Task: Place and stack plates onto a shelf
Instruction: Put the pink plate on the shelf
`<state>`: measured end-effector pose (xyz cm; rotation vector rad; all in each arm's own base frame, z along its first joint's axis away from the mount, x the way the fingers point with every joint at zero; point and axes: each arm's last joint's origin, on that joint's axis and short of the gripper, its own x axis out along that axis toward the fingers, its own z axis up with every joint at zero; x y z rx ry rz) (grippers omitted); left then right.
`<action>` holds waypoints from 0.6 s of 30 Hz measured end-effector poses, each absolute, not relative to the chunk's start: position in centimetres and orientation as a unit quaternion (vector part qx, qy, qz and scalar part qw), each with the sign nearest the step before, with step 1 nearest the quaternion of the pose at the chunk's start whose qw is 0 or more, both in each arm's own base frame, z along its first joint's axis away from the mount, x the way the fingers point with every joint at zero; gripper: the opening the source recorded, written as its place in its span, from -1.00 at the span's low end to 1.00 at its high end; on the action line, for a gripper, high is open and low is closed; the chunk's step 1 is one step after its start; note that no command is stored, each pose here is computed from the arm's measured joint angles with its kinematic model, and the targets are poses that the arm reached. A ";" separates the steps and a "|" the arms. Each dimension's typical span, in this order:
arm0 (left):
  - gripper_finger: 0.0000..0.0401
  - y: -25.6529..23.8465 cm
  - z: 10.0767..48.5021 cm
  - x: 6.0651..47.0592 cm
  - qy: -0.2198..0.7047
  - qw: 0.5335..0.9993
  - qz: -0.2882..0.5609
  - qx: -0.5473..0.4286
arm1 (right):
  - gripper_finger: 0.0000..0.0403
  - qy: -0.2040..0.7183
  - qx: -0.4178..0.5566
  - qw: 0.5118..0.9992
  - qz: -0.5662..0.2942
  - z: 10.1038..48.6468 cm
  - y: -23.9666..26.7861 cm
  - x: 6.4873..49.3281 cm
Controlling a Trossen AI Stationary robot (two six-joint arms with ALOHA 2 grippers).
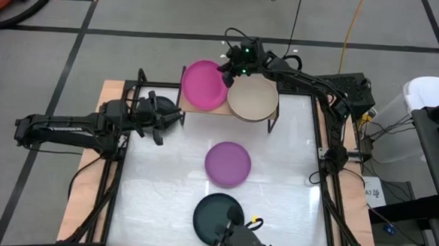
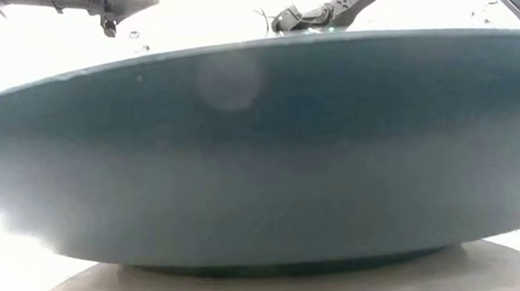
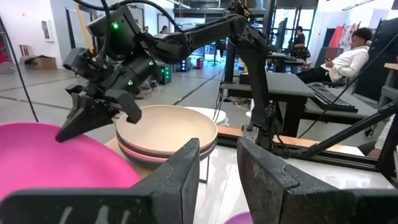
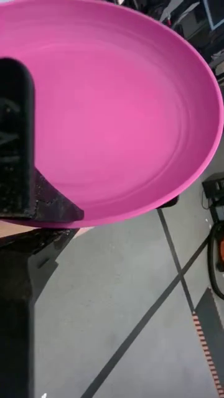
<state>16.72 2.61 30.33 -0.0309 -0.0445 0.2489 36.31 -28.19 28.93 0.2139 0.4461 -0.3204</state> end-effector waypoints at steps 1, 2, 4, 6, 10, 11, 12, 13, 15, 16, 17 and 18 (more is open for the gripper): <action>-0.44 2.6 30.3 16.7 -0.022 0.992 0.124 -0.016 | -0.99 0.222 0.106 0.956 -0.158 28.8 -28.2 36.3; -0.44 2.6 30.3 16.7 -0.021 0.992 0.124 -0.016 | -0.98 0.223 0.107 0.956 -0.158 28.7 -28.2 36.3; -0.44 2.6 30.3 16.7 -0.021 0.992 0.124 -0.016 | -0.96 0.226 0.106 0.956 -0.157 28.6 -28.1 36.3; -0.44 2.6 30.3 16.7 -0.021 0.992 0.124 -0.018 | -0.95 0.228 0.099 0.956 -0.156 28.3 -28.1 36.2; -0.44 2.6 30.3 16.7 -0.020 0.992 0.124 -0.019 | -0.91 0.236 0.092 0.955 -0.156 27.8 -28.1 36.2; -0.44 2.6 30.3 16.7 -0.020 0.992 0.124 -0.019 | -0.90 0.236 0.092 0.955 -0.156 27.7 -28.1 36.2; -0.44 2.6 30.3 16.7 -0.020 0.992 0.124 -0.020 | -0.89 0.237 0.092 0.955 -0.156 27.7 -28.1 36.2; -0.44 2.6 30.3 16.7 -0.020 0.992 0.124 -0.020 | -0.89 0.237 0.092 0.954 -0.156 27.7 -28.1 36.2; -0.44 2.6 30.3 16.7 -0.020 0.992 0.124 -0.020 | -0.87 0.235 0.090 0.955 -0.156 27.7 -28.1 36.2; -0.44 2.6 30.3 16.7 -0.020 0.992 0.124 -0.020 | -0.86 0.234 0.086 0.956 -0.155 27.8 -28.1 36.2; -0.44 2.6 30.3 16.7 -0.020 0.992 0.124 -0.020 | -0.85 0.232 0.082 0.957 -0.155 27.8 -28.1 36.2; -0.44 2.6 30.3 16.7 -0.020 0.992 0.124 -0.020 | -0.84 0.230 0.079 0.957 -0.155 27.8 -28.1 36.2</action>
